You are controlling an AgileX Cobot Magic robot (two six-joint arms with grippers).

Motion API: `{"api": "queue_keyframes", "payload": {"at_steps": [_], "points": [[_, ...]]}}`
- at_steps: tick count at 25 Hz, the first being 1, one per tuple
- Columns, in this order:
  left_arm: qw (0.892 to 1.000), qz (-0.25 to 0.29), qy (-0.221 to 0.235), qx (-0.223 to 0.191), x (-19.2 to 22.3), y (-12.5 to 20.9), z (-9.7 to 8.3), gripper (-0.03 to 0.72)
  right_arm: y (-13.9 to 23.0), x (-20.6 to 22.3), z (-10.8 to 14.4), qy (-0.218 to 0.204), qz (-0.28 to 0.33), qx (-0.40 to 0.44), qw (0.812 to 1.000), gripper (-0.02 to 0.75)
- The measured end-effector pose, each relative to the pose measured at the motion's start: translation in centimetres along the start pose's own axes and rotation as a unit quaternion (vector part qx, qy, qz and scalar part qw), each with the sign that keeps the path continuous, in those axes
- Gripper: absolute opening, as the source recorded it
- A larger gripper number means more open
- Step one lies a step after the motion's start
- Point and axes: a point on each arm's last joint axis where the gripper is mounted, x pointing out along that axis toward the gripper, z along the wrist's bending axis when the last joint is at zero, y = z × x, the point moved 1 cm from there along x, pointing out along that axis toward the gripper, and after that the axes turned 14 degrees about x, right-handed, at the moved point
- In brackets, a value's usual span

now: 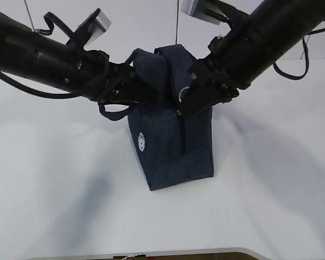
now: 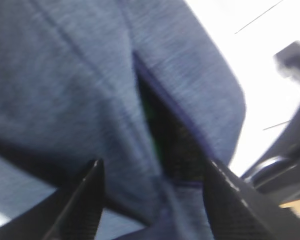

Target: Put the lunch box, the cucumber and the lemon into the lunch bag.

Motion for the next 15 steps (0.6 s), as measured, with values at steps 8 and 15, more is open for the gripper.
{"api": "queue_keyframes", "payload": {"at_steps": [8,15], "points": [[1.0,-0.003,0.028,-0.014,0.0,-0.1,-0.6,0.456,-0.5,1.2,-0.7,-0.008,0.022,0.009,1.0,0.005],[0.997,-0.025,0.059,-0.044,-1.2,-0.5,0.0,0.463,-0.5,1.2,-0.6,-0.008,0.024,0.009,1.0,0.005]]}}
